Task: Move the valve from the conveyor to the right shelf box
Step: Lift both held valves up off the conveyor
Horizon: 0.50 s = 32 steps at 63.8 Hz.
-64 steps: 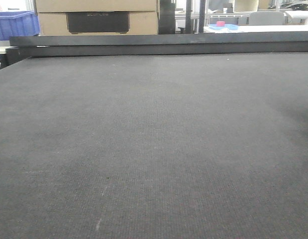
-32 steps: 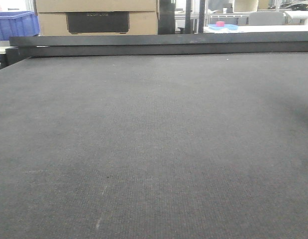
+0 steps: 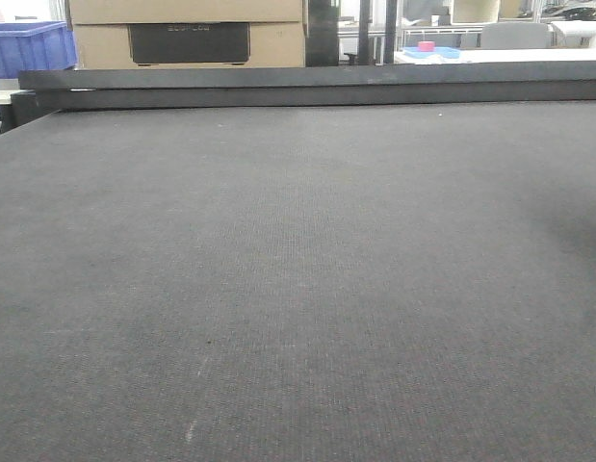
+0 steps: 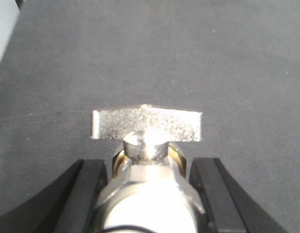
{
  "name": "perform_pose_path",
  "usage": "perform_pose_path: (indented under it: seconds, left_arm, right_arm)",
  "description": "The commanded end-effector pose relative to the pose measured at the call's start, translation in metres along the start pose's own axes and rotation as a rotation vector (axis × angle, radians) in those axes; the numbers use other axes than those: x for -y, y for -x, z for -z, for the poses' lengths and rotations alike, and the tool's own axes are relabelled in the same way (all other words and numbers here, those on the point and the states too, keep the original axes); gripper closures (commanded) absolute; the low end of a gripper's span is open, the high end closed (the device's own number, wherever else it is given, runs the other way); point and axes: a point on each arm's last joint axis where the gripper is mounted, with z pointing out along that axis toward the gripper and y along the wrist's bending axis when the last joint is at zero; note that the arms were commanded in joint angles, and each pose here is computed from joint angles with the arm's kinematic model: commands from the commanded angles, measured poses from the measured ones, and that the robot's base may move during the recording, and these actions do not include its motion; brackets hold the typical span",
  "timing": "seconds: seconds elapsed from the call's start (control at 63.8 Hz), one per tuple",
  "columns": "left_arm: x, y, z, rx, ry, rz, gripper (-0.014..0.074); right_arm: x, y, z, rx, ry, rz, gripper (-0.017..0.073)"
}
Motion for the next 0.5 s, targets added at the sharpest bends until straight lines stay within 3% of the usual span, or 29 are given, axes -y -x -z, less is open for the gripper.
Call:
perform_pose_path:
  seconds: [0.0,0.235,0.486]
  left_arm:
    - [0.002,-0.003,0.019,0.123,0.002,-0.003,0.0705]
    - [0.004,-0.011,0.049,0.213,0.008,-0.014,0.0705]
    - [0.005,-0.011,0.055,0.232,0.009,-0.016,0.0705]
  right_arm:
    - [0.0,0.005,0.02,0.169,-0.008,0.004,0.0723]
    - [-0.001,0.002,0.048,0.265,-0.006,0.006,0.0723]
    - [-0.002,0.001,0.058,0.295,-0.006,0.007,0.0723]
